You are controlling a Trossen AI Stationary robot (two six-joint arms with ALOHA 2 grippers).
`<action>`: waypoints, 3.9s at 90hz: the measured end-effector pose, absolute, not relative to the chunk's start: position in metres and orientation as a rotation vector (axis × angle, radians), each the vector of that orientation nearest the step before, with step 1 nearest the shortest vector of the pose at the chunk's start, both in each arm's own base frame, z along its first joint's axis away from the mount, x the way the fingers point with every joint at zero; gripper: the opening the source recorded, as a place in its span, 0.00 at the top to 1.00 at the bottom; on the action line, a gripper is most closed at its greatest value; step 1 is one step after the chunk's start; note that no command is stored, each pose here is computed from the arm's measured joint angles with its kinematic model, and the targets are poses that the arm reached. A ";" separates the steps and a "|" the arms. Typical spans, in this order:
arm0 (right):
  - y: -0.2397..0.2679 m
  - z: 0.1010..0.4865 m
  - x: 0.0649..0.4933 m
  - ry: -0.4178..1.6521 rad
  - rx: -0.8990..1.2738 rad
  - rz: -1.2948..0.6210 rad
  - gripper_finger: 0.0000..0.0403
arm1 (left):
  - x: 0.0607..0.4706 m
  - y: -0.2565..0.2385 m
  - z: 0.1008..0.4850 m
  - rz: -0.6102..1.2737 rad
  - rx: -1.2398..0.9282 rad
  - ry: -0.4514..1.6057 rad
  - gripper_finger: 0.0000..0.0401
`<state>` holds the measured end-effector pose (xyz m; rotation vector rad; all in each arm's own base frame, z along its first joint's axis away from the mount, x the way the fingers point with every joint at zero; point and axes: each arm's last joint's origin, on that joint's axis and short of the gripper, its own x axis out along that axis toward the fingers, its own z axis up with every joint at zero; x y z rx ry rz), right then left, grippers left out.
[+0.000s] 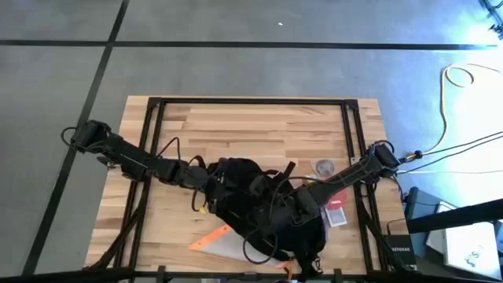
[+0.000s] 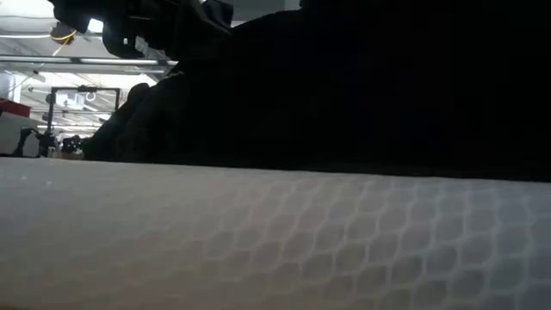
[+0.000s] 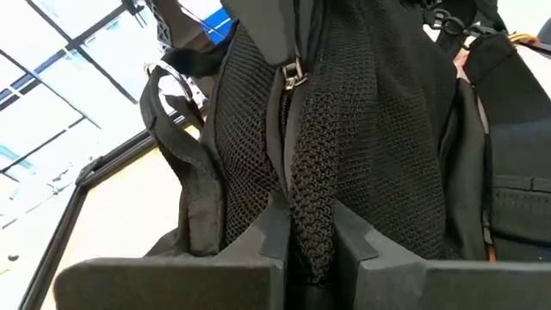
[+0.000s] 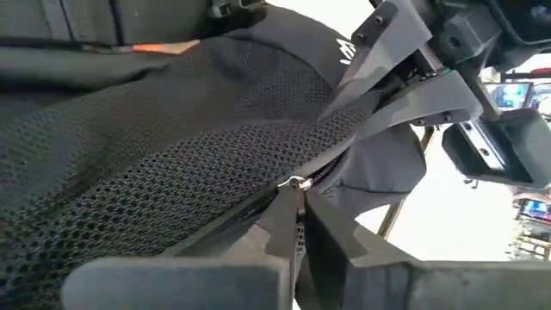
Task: Unpack backpack
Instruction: Open the black bag
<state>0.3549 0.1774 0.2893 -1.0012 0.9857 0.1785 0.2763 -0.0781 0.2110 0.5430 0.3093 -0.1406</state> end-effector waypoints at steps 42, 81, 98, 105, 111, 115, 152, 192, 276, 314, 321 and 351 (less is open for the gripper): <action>0.177 0.286 0.349 1.052 -0.900 0.222 1.00 | 0.276 -0.078 0.210 -0.144 0.542 0.327 0.96; 0.194 0.284 0.334 1.089 -0.818 0.212 1.00 | 0.276 -0.078 0.209 -0.146 0.538 0.332 0.96; 0.202 0.282 0.321 1.145 -0.783 0.186 1.00 | 0.276 -0.078 0.209 -0.144 0.537 0.329 0.96; 0.206 0.282 0.316 1.154 -0.773 0.182 1.00 | 0.276 -0.078 0.210 -0.144 0.537 0.329 0.96; 0.210 0.284 0.311 1.151 -0.750 0.174 1.00 | 0.276 -0.078 0.209 -0.144 0.536 0.329 0.96; 0.212 0.288 0.306 1.146 -0.731 0.168 1.00 | 0.276 -0.078 0.210 -0.144 0.535 0.328 0.96; 0.234 0.311 0.252 1.117 -0.630 0.045 1.00 | 0.276 -0.078 0.211 -0.139 0.532 0.318 0.96; 0.250 0.311 0.212 1.251 -0.546 0.033 1.00 | 0.275 -0.077 0.209 -0.137 0.535 0.332 0.96; 0.242 0.297 0.248 1.031 -0.800 0.045 0.51 | 0.276 -0.076 0.210 -0.138 0.527 0.322 0.96; 0.229 0.296 0.256 1.091 -0.878 0.072 0.87 | 0.276 -0.076 0.210 -0.137 0.524 0.325 0.96; 0.226 0.296 0.259 1.098 -0.895 0.078 0.87 | 0.276 -0.076 0.210 -0.137 0.524 0.325 0.96; 0.223 0.292 0.263 1.138 -0.895 0.120 0.96 | 0.276 -0.076 0.209 -0.137 0.519 0.328 0.96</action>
